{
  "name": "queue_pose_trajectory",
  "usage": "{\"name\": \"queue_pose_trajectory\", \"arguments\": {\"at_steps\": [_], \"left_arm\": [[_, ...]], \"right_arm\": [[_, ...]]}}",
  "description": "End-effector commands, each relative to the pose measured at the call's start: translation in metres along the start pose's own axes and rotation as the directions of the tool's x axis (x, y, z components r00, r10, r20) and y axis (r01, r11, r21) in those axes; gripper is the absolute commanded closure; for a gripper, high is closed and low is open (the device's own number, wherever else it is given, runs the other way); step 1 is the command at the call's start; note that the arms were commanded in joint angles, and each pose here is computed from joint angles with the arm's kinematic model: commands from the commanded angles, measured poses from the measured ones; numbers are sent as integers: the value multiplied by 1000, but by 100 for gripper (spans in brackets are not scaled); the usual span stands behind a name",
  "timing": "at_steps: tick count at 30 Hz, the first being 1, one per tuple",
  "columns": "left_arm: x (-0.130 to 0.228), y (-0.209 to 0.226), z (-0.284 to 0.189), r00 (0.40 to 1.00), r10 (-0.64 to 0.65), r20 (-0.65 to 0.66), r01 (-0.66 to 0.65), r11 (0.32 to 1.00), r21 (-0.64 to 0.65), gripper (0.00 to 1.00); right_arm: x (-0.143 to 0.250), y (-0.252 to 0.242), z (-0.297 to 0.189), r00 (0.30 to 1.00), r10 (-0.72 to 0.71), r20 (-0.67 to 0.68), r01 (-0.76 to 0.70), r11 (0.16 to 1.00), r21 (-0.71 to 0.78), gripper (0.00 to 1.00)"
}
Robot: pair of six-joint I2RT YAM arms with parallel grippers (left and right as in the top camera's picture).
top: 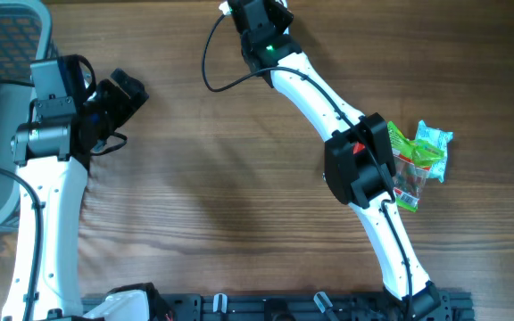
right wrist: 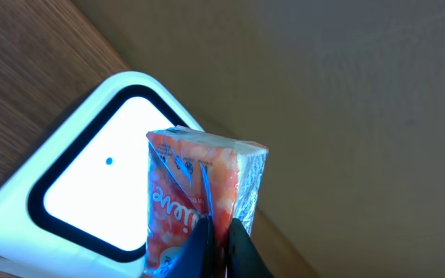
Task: Scan the item barcode
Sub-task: 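Raise the red-and-white box to the white scanner with the right gripper, then lower the box onto the right-side pile and release it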
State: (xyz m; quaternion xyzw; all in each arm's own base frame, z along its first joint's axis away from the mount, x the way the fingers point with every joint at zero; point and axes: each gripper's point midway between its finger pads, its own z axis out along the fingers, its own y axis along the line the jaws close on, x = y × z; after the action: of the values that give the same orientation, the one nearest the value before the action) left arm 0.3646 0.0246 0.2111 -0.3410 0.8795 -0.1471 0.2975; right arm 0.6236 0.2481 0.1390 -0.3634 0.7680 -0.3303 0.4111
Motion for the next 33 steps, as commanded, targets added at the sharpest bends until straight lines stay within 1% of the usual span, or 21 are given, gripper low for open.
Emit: {"name": "queue_pose_trajectory", "arguments": {"at_steps": [1, 3, 6, 9, 11, 13, 15, 17, 19, 20, 23, 25, 27, 30, 33], "left_arm": [[-3, 0, -4, 1000, 8, 16, -8, 1000, 0, 0], [-3, 0, -4, 1000, 8, 16, -8, 1000, 0, 0], [-3, 0, -4, 1000, 8, 16, -8, 1000, 0, 0], [-3, 0, -4, 1000, 8, 16, -8, 1000, 0, 0], [-3, 0, -4, 1000, 8, 16, -8, 1000, 0, 0], [-3, 0, -4, 1000, 8, 16, -8, 1000, 0, 0], [-3, 0, -4, 1000, 8, 16, -8, 1000, 0, 0], [-3, 0, -4, 1000, 8, 16, -8, 1000, 0, 0], [-3, 0, -4, 1000, 8, 16, -8, 1000, 0, 0], [-3, 0, -4, 1000, 8, 16, -8, 1000, 0, 0], [-3, 0, -4, 1000, 8, 16, -8, 1000, 0, 0], [-3, 0, -4, 1000, 8, 16, -8, 1000, 0, 0], [-3, 0, -4, 1000, 8, 16, -8, 1000, 0, 0], [-3, 0, -4, 1000, 8, 16, -8, 1000, 0, 0], [-3, 0, -4, 1000, 8, 16, -8, 1000, 0, 0]], "right_arm": [[-1, -1, 2, 999, -34, -5, 34, 999, 32, 96], [-4, -9, -2, 1000, 1, 4, -1, 999, 39, 96], [-11, -36, -24, 997, 75, 20, -76, 996, 39, 96], [-18, -77, -67, 978, 203, 46, -203, 979, -9, 96], [-15, -103, -102, 952, 302, 43, -300, 952, -52, 96], [-3, -120, -139, 922, 387, 5, -383, 915, -124, 96], [13, -127, -168, 898, 437, -47, -437, 877, -201, 96], [40, -133, -200, 864, 484, -138, -501, 806, -314, 96], [63, -131, -217, 844, 488, -222, -536, 756, -377, 96], [88, -129, -228, 814, 486, -320, -580, 710, -399, 96], [137, -115, -235, 718, 451, -530, -672, 645, -362, 96], [169, -107, -231, 646, 418, -639, -714, 627, -311, 96], [194, -94, -222, 591, 382, -710, -737, 614, -282, 96], [222, -67, -212, 526, 324, -786, -752, 609, -253, 96], [247, -31, -200, 486, 262, -834, -749, 617, -242, 96]]}}
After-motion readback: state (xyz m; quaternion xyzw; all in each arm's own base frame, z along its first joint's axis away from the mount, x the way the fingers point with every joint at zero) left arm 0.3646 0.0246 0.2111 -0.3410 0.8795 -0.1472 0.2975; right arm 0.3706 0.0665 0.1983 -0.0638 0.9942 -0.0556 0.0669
